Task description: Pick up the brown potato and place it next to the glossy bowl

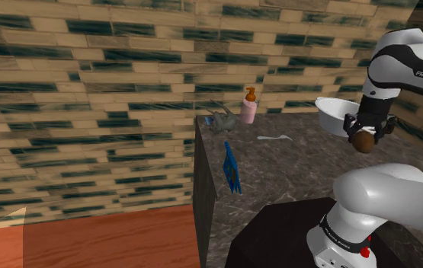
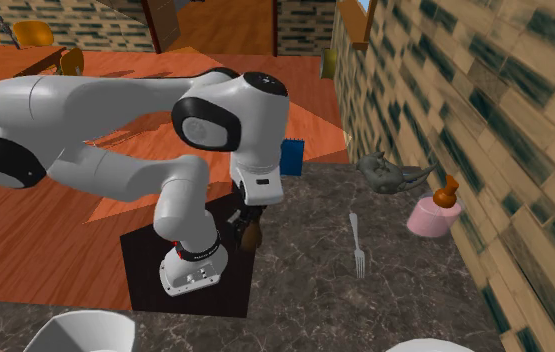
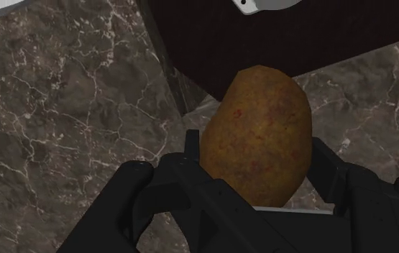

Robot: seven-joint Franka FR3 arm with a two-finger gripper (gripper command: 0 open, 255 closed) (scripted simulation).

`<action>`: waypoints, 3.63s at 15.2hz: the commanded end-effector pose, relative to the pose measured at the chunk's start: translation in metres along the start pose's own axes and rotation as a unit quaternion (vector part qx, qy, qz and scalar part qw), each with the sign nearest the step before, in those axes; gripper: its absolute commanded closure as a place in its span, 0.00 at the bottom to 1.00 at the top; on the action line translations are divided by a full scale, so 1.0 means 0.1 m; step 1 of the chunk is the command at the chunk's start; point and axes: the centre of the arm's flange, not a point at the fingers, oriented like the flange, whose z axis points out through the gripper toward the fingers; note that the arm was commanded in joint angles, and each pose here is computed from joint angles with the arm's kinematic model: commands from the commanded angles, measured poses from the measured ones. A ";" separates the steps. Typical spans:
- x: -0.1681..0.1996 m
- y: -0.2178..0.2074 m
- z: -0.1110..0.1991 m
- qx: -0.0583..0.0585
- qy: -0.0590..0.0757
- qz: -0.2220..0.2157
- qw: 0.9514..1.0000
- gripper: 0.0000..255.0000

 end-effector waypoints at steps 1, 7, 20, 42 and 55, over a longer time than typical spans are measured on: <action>-0.03 0.27 0.05 -0.001 0.000 -0.001 1.000 1.00; -0.10 1.04 0.19 -0.001 0.000 -0.001 1.000 1.00; -0.23 2.73 0.50 -0.001 0.000 -0.001 1.000 1.00; -0.46 5.58 1.01 -0.001 0.000 -0.001 1.000 1.00; -0.42 5.59 1.65 -0.001 0.000 -0.001 1.000 1.00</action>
